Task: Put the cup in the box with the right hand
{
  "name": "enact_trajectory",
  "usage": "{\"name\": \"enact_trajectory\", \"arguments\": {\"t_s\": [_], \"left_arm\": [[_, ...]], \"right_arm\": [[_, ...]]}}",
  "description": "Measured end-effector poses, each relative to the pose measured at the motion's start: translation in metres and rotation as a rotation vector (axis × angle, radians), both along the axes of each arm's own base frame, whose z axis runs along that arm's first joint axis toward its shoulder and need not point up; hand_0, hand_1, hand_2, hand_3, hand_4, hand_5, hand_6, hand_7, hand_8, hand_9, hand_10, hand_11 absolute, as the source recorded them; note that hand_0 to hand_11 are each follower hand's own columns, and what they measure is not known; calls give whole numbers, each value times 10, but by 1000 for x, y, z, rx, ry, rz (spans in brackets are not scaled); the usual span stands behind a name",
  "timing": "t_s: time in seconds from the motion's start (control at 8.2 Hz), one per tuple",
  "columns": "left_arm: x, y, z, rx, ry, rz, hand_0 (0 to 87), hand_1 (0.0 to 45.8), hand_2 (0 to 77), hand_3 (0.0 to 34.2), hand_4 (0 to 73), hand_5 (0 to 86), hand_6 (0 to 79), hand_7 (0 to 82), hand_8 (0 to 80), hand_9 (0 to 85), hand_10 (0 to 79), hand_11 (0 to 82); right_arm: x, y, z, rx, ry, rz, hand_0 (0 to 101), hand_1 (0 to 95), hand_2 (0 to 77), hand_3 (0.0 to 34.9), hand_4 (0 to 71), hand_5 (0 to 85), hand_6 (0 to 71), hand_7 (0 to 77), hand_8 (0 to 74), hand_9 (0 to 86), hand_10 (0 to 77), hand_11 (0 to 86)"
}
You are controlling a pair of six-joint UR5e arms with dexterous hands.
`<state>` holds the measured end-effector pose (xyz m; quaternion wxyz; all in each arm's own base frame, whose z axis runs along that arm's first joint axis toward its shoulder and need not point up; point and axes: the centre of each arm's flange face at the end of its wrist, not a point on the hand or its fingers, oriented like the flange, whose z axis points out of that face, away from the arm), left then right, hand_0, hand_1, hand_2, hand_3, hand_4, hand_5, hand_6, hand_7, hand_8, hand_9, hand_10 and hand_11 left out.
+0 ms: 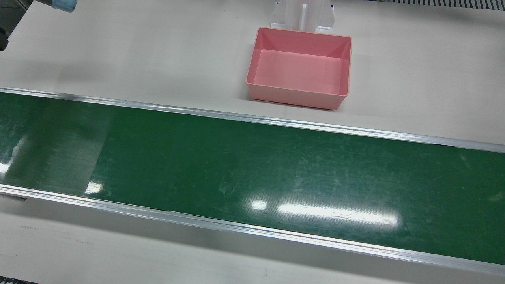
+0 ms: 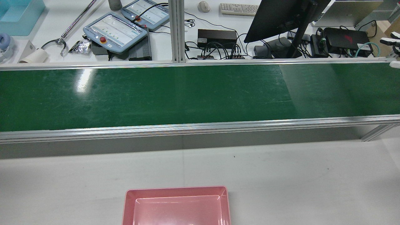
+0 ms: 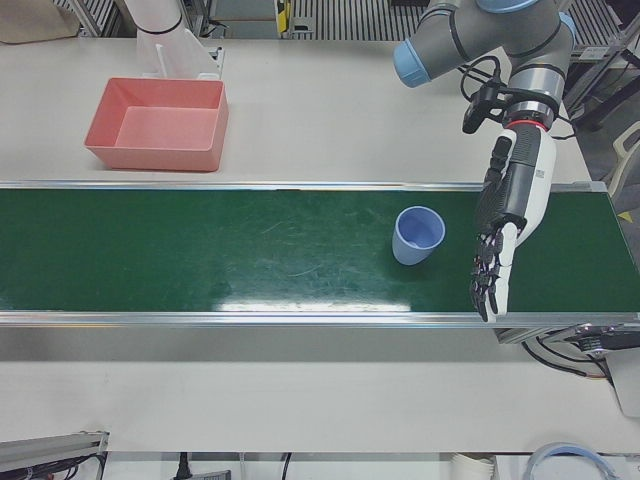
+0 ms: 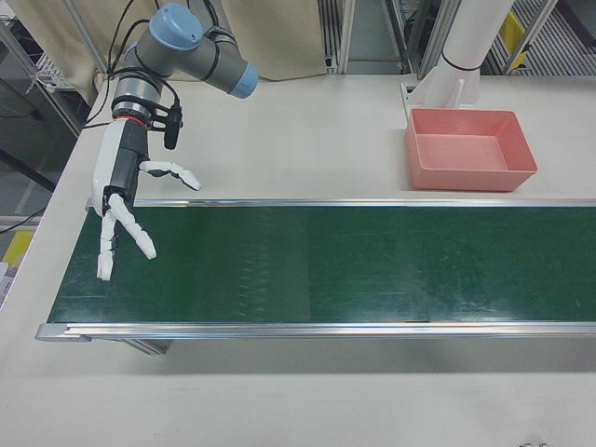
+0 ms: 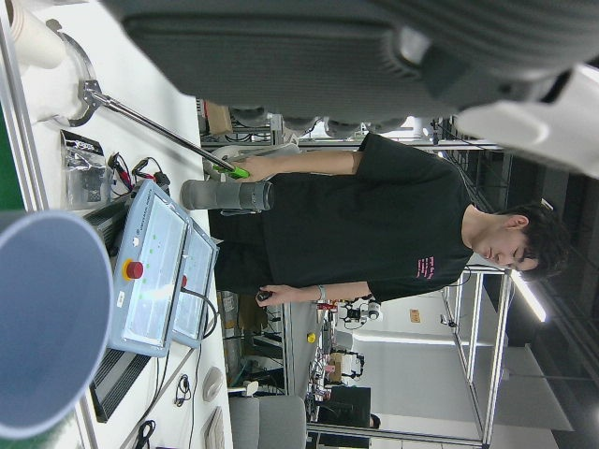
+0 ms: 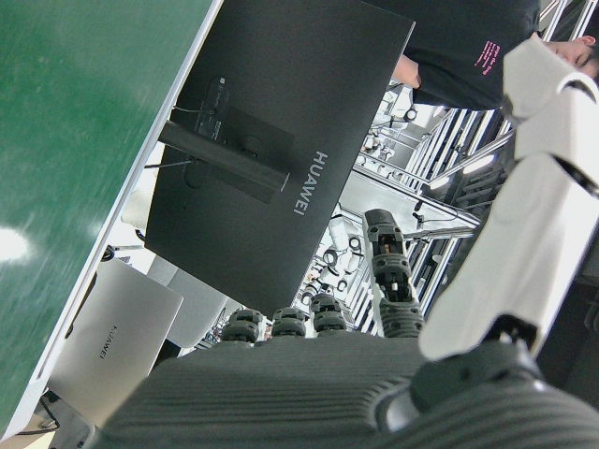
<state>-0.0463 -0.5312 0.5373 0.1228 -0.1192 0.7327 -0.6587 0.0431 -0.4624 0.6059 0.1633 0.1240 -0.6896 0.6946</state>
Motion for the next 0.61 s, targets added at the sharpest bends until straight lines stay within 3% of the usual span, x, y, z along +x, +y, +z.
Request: {"name": "enact_trajectory", "arguments": {"t_s": [0.12, 0.24, 0.37, 0.49, 0.61], "left_arm": [[0, 0, 0, 0, 0, 0, 0, 5, 5, 0, 11, 5, 0, 0, 0, 0, 0, 0], [0, 0, 0, -1, 0, 0, 0, 5, 5, 0, 11, 5, 0, 0, 0, 0, 0, 0], [0, 0, 1, -1, 0, 0, 0, 5, 5, 0, 11, 5, 0, 0, 0, 0, 0, 0], [0, 0, 1, -1, 0, 0, 0, 5, 5, 0, 11, 5, 0, 0, 0, 0, 0, 0], [0, 0, 1, -1, 0, 1, 0, 5, 5, 0, 11, 5, 0, 0, 0, 0, 0, 0]], "right_arm": [[0, 0, 0, -1, 0, 0, 443, 158, 131, 0, 93, 38, 27, 104, 16, 54, 33, 54], [-1, 0, 0, -1, 0, -2, 449, 93, 125, 0, 115, 38, 27, 104, 16, 54, 33, 54], [-3, 0, 1, -2, 1, -7, 450, 136, 131, 0, 115, 38, 27, 98, 16, 54, 33, 54], [-6, -1, 0, -3, 3, -12, 451, 82, 153, 0, 115, 38, 27, 104, 16, 60, 33, 54], [-9, -3, -1, 0, 7, -19, 450, 120, 136, 0, 115, 38, 27, 104, 16, 54, 33, 54]]}}
